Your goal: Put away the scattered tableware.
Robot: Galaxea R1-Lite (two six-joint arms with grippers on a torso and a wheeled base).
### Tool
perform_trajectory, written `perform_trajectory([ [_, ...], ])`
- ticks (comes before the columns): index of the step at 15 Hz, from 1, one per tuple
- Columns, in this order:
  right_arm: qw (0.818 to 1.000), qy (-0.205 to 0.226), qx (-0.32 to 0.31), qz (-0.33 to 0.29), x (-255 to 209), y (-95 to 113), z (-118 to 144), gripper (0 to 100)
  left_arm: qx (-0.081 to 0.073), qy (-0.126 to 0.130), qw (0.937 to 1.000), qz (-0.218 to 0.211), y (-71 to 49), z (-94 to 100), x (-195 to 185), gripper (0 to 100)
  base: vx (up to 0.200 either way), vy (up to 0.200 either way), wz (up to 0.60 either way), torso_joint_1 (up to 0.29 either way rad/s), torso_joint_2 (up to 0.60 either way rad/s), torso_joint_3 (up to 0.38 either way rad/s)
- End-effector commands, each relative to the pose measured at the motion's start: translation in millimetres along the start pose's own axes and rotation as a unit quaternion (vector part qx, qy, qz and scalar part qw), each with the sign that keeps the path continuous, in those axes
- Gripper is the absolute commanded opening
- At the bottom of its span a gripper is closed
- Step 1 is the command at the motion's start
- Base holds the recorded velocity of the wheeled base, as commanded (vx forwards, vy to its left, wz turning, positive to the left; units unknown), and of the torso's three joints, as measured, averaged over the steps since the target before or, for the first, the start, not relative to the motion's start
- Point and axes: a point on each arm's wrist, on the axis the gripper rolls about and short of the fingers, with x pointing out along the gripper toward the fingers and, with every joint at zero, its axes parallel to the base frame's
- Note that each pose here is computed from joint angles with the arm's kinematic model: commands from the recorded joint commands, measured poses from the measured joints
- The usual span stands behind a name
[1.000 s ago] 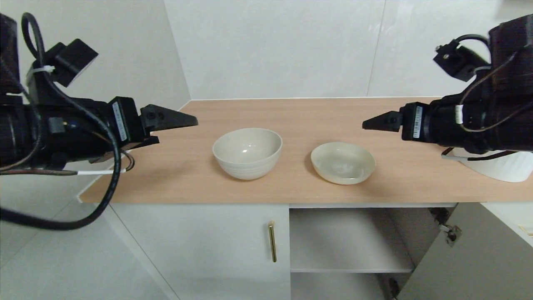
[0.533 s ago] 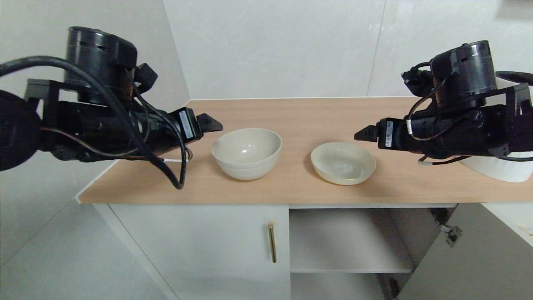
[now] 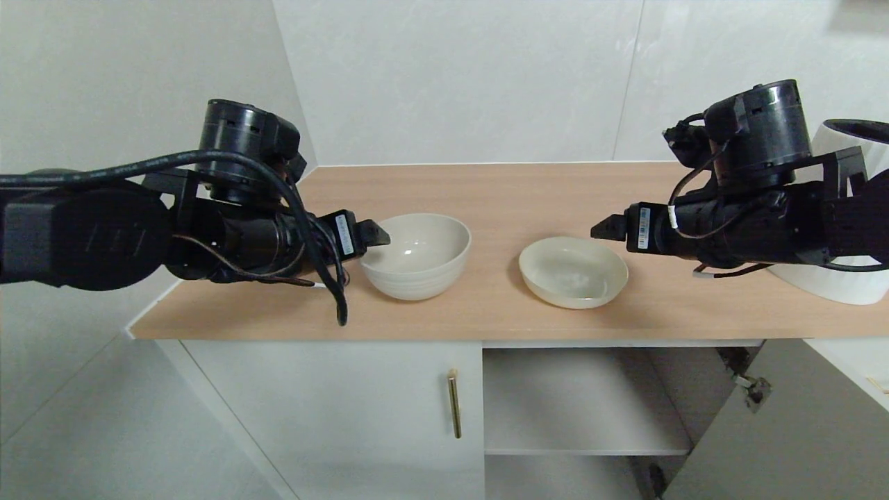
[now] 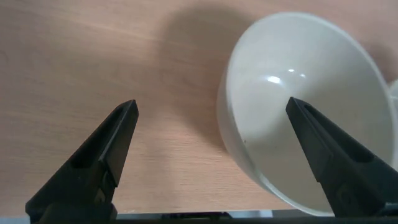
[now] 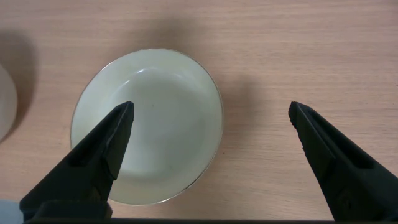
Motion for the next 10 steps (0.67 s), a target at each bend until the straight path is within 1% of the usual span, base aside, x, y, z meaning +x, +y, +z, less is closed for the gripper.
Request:
perform_trajectory([
  [1,1.000,0.000,0.000,0.000,-1,0,0,100,0.002,0.008,1.0000,0.003,-0.3,-3.4,6,0,0.000,0.000,0.00,0.000,0.00,0.000],
  [5,1.000,0.001,0.000,0.000,-1,0,0,100,0.006,0.011,0.9999,-0.002,-3.8,-5.9,6,0,0.000,0.000,0.00,0.000,0.00,0.000],
  [6,1.000,0.001,0.000,0.000,-1,0,0,100,0.005,0.008,0.9999,-0.005,-4.8,-5.0,3,0,0.000,0.000,0.00,0.000,0.00,0.000],
  [8,1.000,0.002,-0.001,-0.001,0,0,-1,100,0.003,-0.007,0.9999,-0.015,-5.8,0.1,-12,0,0.000,0.000,0.00,0.000,0.00,0.000],
  [10,1.000,0.006,-0.002,-0.002,3,0,-2,100,0.002,-0.027,0.9990,-0.036,-8.9,4.1,-38,0,0.000,0.000,0.00,0.000,0.00,0.000],
])
